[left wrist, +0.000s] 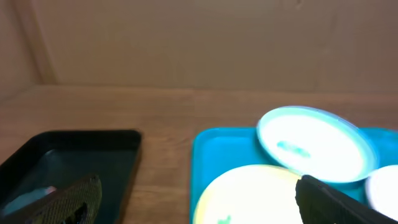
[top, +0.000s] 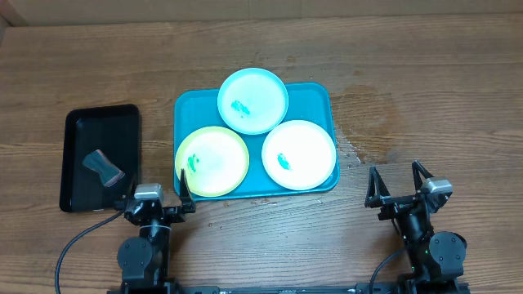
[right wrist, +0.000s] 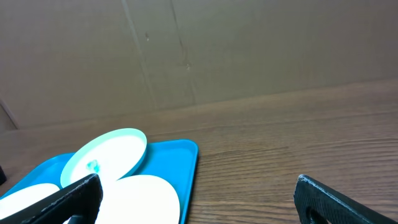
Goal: Clean dirty plates on tray and stack at the side
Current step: 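Move the left gripper to the sponge in the black tray and grasp it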
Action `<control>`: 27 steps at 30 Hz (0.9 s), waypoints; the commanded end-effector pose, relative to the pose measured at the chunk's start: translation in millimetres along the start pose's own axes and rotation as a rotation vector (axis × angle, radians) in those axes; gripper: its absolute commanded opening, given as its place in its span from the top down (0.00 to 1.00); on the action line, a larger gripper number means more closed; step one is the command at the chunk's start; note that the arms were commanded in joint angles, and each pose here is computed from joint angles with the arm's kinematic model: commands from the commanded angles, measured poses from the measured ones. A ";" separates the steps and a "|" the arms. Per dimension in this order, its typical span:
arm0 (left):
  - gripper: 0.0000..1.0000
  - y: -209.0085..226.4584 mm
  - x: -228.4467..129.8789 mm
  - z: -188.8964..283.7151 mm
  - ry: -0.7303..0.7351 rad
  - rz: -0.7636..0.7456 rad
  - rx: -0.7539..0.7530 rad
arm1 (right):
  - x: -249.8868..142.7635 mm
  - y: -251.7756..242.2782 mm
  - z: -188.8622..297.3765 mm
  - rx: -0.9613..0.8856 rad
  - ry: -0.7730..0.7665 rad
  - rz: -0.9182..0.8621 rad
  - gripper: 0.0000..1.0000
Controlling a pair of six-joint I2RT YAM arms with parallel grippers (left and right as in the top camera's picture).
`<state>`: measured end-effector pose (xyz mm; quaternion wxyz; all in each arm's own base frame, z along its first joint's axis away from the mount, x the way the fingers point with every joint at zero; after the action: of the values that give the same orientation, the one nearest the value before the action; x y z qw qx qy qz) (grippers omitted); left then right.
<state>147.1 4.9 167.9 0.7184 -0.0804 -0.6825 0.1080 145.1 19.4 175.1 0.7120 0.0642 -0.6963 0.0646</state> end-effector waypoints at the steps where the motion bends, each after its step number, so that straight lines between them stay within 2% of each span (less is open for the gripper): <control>1: 0.00 -14.0 3.5 1.7 0.003 0.119 -0.182 | -2.1 -1.0 0.0 -0.010 -0.005 0.004 0.00; 4: 0.00 -29.1 30.1 8.3 -0.142 0.191 -0.359 | -2.1 -1.0 0.0 -0.010 -0.005 0.004 0.00; 6: 0.00 -36.9 58.0 19.8 -0.345 0.151 -0.438 | -2.1 -1.0 0.0 -0.010 -0.005 0.004 0.00; 10: 0.00 -41.7 103.2 49.5 -0.699 0.135 -0.461 | -2.1 -1.0 0.0 -0.010 -0.005 0.004 0.00; 12: 0.00 -45.2 117.8 57.3 -0.735 0.133 -0.468 | -2.1 -1.0 0.0 -0.010 -0.005 0.004 0.00; 15: 0.00 -51.0 136.8 57.9 -0.664 0.137 -0.449 | -2.1 -1.0 0.0 -0.010 -0.005 0.004 0.00; 19: 0.00 -58.5 163.9 42.5 -0.494 0.127 -0.377 | -2.1 -1.0 0.0 -0.010 -0.005 0.004 0.00; 22: 0.00 -66.8 184.4 14.4 -0.348 0.102 -0.356 | -2.1 -1.0 0.0 -0.010 -0.005 0.004 0.00; 27: 0.00 -81.0 212.3 -58.4 0.019 0.011 -0.321 | -2.1 -1.0 0.0 -0.010 -0.005 0.004 0.00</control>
<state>183.3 -11.3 375.4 0.6568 -0.2114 -0.7223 0.0458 145.1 19.3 175.2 0.7116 0.0641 -0.6967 0.0645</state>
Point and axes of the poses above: each gripper's point midway between its finger pads, its own z axis back along the fingers, its own y axis along the line the jaws close on, x = y × z, the point moved 10 cm from there along z, back along the fingers, and after that the axes turned 13 degrees about z, right-handed, at the moved point
